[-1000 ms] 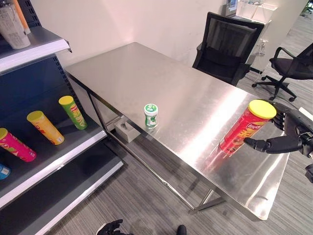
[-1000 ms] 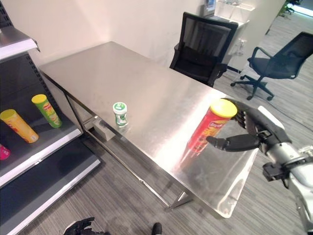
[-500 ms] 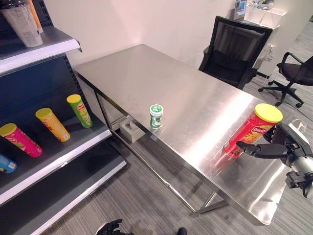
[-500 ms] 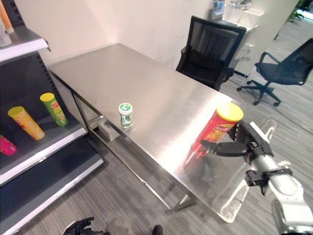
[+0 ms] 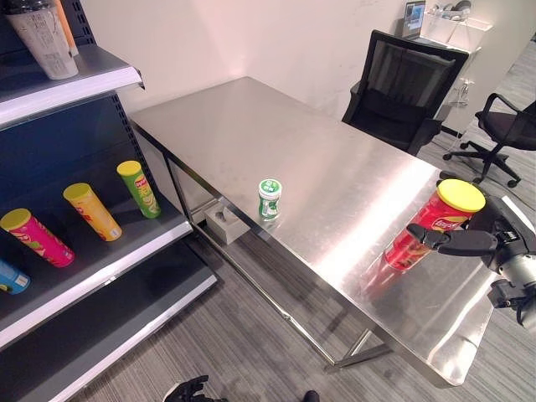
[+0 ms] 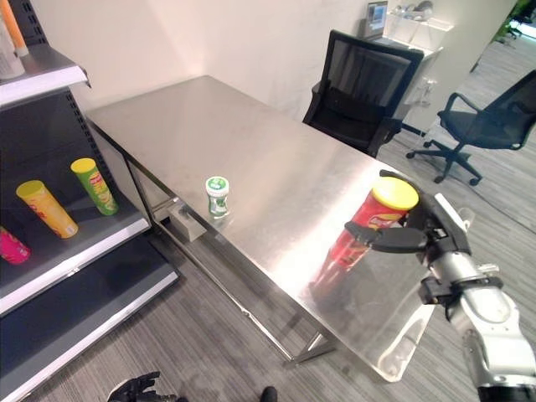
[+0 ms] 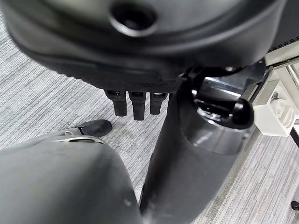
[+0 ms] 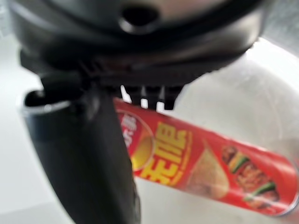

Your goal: Put the goods on the table back onto the shelves and tidy them up.

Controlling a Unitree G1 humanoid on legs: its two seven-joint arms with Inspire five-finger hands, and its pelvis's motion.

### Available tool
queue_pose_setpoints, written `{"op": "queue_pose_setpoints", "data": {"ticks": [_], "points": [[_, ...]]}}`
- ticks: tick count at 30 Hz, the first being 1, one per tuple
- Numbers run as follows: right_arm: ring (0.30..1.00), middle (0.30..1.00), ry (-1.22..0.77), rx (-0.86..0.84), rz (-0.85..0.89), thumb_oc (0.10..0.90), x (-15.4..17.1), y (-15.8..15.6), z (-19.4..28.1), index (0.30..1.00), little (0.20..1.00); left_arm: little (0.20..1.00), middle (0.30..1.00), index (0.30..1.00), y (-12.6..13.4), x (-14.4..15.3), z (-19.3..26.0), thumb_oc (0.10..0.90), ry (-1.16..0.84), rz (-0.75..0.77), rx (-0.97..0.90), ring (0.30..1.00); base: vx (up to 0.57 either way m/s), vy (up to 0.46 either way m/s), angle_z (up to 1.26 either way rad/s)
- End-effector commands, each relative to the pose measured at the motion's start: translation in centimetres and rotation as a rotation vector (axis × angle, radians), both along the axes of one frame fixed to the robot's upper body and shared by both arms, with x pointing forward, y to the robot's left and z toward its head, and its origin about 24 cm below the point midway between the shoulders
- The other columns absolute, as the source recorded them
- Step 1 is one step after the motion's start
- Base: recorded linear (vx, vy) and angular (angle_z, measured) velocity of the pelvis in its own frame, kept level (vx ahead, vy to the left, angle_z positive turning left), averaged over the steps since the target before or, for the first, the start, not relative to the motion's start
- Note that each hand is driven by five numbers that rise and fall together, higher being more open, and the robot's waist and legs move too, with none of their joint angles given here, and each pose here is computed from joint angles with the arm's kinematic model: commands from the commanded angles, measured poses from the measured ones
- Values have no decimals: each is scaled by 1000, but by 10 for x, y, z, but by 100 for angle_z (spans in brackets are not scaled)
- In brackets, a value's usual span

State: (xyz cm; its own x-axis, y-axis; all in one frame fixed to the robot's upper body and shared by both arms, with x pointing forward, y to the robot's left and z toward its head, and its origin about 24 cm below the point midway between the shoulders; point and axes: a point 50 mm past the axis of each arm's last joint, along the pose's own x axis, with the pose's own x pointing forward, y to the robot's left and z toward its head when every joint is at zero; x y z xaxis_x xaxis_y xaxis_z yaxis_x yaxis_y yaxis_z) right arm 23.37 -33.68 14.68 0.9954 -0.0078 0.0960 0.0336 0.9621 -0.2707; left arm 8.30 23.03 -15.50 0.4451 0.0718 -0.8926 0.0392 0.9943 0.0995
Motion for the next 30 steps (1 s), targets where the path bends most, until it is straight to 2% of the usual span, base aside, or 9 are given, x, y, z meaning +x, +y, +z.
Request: {"op": "queue_pose_setpoints", "data": {"ticks": [1,6,7,8,9,24,30], "points": [[900,900,-338,-37,-6,800,12,-4,79,900,900,900,900,900,12,6,4,800,0,-54,39,900,0,0,0],[900,900,-315,-88,-5,800,13,-7,85,900,900,900,900,900,13,6,4,800,1,-61,44,900,0,0,0],[552,552,-313,-96,-3,568,14,-7,86,552,552,900,900,900,13,6,4,800,1,-62,46,900,0,0,0],[486,486,-313,-96,-2,524,14,-7,86,486,486,900,900,900,13,6,4,800,0,-62,46,900,0,0,0],[300,300,-311,-99,-3,400,14,-7,87,300,300,900,900,900,13,6,4,800,0,-63,47,900,0,0,0],[300,300,-337,-88,14,400,14,0,88,300,300,900,900,900,14,7,5,800,-8,-53,50,900,0,0,0],[300,300,-471,-30,49,400,13,16,99,300,300,900,900,900,18,11,7,800,-28,-35,64,900,0,0,0]]}}
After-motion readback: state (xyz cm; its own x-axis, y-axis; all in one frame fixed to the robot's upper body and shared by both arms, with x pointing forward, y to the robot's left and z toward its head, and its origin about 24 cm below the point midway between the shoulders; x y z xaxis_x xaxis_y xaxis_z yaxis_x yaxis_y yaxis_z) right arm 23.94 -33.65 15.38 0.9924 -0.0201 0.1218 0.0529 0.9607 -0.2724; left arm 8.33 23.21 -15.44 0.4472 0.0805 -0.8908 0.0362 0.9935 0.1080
